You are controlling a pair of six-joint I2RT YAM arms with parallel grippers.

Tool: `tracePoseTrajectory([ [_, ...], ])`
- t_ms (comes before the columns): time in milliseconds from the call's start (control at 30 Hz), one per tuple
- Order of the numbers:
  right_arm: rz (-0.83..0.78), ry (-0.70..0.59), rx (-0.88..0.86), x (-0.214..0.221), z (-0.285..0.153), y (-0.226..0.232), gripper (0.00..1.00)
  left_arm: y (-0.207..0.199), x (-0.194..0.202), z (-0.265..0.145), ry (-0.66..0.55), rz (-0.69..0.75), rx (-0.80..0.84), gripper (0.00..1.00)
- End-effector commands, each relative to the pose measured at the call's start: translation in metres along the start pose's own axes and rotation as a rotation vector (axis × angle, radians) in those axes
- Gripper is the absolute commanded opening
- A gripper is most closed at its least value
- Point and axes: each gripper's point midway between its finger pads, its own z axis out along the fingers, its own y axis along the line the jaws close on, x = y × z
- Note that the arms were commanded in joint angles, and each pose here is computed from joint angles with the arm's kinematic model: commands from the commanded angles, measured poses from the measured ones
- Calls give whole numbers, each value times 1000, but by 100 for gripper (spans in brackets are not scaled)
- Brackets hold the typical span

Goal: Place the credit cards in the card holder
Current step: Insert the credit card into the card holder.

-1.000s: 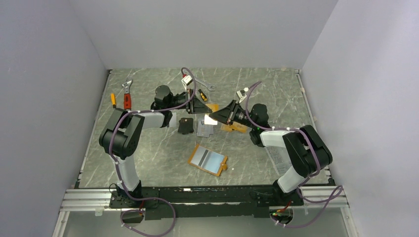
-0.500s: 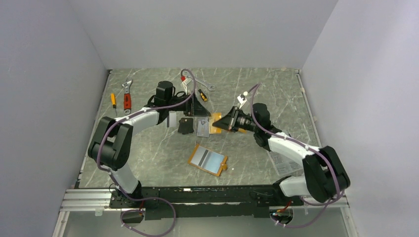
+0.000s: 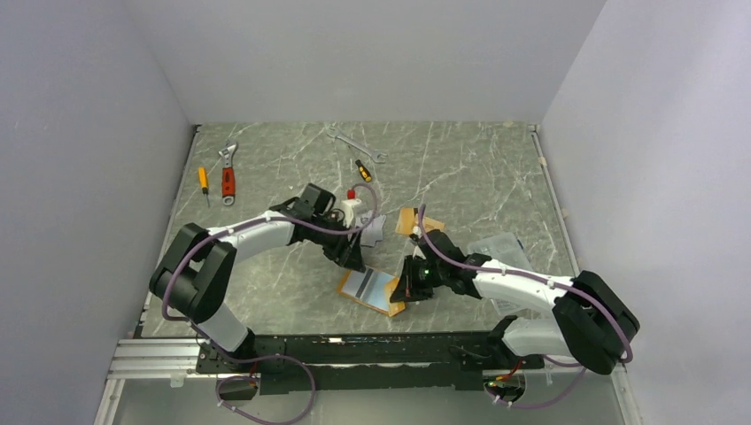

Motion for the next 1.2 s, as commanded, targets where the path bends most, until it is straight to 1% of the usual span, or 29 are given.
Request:
tracePoseTrajectory([
  [0,37,-19,91,10,-6,-24,0,-13,5,4,51,227,-26,64],
  [167,44,-34,101,13,-6,-33,0,-6,24,13,122,207,-58,59],
  [267,37,-40,88,13,-6,-32,0,2,29,13,140,200,-92,57],
  [433,8,-53,34,10,-8,-22,0,3,29,12,134,207,-105,56],
  [733,-20,-74,-45,15,-21,-11,0,13,26,11,137,193,-162,48],
  [867,-20,-68,-84,19,-21,-7,0,7,24,10,129,200,-140,47],
  [1033,-21,-45,-78,22,-18,-9,0,11,28,12,149,190,-144,46],
  [1167,-18,-37,-73,24,-17,-12,0,10,25,11,141,196,-142,46],
])
